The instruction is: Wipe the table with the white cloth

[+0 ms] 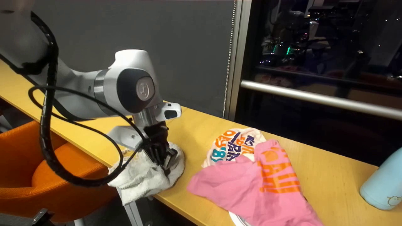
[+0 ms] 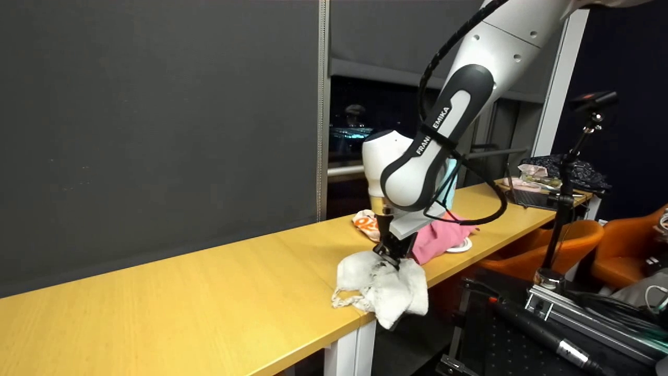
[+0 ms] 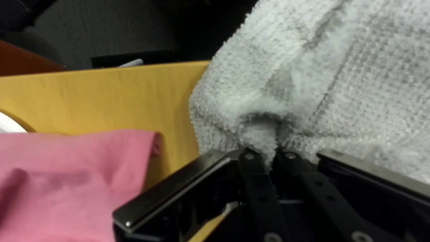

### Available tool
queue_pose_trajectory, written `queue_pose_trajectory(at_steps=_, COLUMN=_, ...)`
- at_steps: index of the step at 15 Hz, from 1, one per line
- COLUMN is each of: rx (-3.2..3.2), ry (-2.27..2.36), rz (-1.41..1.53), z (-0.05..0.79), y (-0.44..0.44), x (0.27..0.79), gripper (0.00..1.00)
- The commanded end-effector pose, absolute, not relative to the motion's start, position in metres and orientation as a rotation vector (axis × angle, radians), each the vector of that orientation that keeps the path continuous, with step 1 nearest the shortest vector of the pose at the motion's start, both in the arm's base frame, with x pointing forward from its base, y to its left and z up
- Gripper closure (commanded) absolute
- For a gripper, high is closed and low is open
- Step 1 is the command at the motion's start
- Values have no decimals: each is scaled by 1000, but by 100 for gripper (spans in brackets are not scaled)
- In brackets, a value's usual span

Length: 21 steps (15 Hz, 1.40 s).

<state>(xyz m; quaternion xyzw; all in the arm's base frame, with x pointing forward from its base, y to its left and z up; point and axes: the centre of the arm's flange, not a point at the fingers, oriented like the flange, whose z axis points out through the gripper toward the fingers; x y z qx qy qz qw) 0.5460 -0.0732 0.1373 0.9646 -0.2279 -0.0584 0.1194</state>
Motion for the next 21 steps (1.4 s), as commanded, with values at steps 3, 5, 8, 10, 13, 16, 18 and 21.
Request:
queue_pose_trajectory(at_steps=3, rx=2685, ry=-934, rz=-22, z=99, y=-153, x=517, gripper=98)
queue_pose_trajectory(at_steps=5, rx=2650, ry=-998, rz=40, z=99, y=-176, x=530, gripper=98)
queue_pose_trajectory(at_steps=8, rx=2614, ry=-1050, rz=105, z=100, y=-201, x=554, gripper=98)
queue_pose_trajectory(at_steps=10, rx=2604, ry=-1079, rz=133, z=92, y=-215, x=578, gripper=98)
queue_pose_trajectory(at_steps=13, rx=2607, ry=-1112, rz=188, z=86, y=-226, x=615, gripper=98)
queue_pose_trajectory(at_steps=16, rx=2668, ry=-1087, rz=244, z=95, y=-203, x=644, gripper=98)
queue_pose_trajectory(at_steps=18, rx=2739, ry=-1052, rz=256, z=107, y=-176, x=649, gripper=98)
queue_pose_trajectory(at_steps=21, rx=2861, ry=-974, rz=238, z=121, y=-130, x=645, gripper=98)
